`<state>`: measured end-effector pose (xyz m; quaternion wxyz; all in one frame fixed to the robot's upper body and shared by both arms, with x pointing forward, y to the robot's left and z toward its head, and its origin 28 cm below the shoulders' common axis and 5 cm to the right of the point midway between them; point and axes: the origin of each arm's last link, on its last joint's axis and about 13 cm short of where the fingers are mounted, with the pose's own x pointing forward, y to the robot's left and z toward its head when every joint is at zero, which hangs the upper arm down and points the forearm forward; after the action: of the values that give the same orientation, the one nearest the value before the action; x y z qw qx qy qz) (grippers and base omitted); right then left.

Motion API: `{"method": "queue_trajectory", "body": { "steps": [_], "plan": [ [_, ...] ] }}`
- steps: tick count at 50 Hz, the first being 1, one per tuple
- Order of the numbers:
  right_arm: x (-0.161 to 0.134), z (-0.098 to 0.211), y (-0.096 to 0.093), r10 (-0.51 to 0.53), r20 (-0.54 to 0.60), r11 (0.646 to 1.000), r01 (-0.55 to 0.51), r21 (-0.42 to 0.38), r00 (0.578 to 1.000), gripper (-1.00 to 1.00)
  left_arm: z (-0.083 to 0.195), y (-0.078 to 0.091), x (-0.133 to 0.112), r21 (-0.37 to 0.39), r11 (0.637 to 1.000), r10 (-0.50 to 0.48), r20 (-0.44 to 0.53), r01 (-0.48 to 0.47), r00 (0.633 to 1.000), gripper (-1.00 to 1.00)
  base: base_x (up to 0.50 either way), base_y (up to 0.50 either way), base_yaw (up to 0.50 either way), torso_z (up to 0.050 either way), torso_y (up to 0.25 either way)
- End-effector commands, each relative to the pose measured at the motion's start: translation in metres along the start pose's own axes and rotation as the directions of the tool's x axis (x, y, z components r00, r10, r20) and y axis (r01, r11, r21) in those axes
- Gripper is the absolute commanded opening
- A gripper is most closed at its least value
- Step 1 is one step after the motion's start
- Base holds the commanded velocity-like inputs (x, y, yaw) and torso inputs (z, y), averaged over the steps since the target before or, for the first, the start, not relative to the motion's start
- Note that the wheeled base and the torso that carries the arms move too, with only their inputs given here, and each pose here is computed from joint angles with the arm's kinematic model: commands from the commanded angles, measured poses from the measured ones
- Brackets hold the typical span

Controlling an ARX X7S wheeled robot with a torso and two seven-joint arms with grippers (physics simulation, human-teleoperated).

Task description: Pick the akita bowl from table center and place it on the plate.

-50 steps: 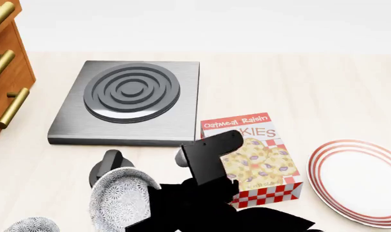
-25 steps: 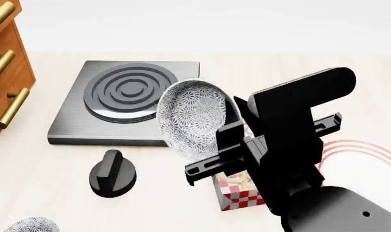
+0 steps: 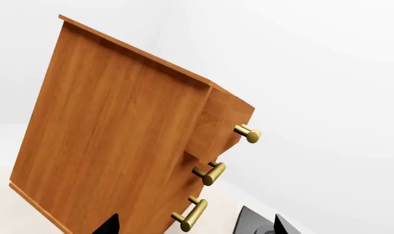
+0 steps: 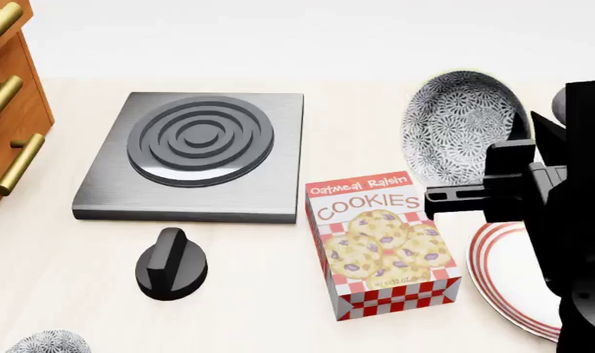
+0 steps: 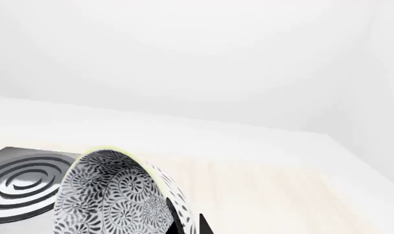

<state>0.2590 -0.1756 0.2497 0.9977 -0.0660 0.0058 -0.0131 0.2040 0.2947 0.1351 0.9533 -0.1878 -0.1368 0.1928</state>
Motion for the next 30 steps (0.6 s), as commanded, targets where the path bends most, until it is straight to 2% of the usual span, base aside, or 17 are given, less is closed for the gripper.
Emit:
{"method": "queue_trajectory", "body": {
  "steps": [1,3,5,6,8,15,30],
  "plan": [
    [-0.002,-0.002,-0.026,-0.08,-0.062,0.985,0.088,0.147,0.995,-1.0,0.0,0.0,0.0,0.0,1.0,0.002,-0.001,-0.002,1.0,1.0,0.0,0.0,0.0,0.0,0.01],
    [-0.002,-0.002,-0.028,-0.068,-0.069,0.975,0.08,0.207,0.995,-1.0,0.0,0.0,0.0,0.0,1.0,0.003,-0.001,-0.003,1.0,1.0,0.0,0.0,0.0,0.0,0.0],
    [-0.003,-0.005,-0.031,-0.076,-0.079,0.973,0.092,0.213,0.994,-1.0,0.0,0.0,0.0,-0.001,1.0,0.003,-0.002,-0.003,1.0,1.0,0.0,0.0,0.0,0.0,0.0],
    [-0.003,-0.008,-0.033,-0.07,-0.091,0.963,0.091,0.253,0.993,-1.0,-0.001,0.0,0.0,0.0,1.0,0.002,-0.003,-0.002,1.0,1.0,0.0,0.0,0.0,0.0,0.0],
    [-0.003,-0.011,-0.035,-0.075,-0.099,0.961,0.098,0.259,0.992,-1.0,0.0,0.0,0.0,0.001,1.0,0.001,-0.003,-0.001,1.0,1.0,0.0,0.0,0.0,0.0,0.0],
    [-0.002,-0.022,-0.042,-0.059,-0.168,0.923,0.118,0.365,0.984,-1.0,-0.001,0.0,0.0,-0.001,1.0,0.006,-0.006,-0.006,1.0,1.0,0.0,0.0,0.0,0.0,0.0],
    [-0.001,-0.024,-0.042,-0.063,-0.178,0.924,0.125,0.363,0.982,-1.0,-0.002,0.001,0.0,0.0,1.0,0.006,-0.006,-0.006,1.0,1.0,0.0,0.0,0.0,0.0,0.001]
  ]
}}
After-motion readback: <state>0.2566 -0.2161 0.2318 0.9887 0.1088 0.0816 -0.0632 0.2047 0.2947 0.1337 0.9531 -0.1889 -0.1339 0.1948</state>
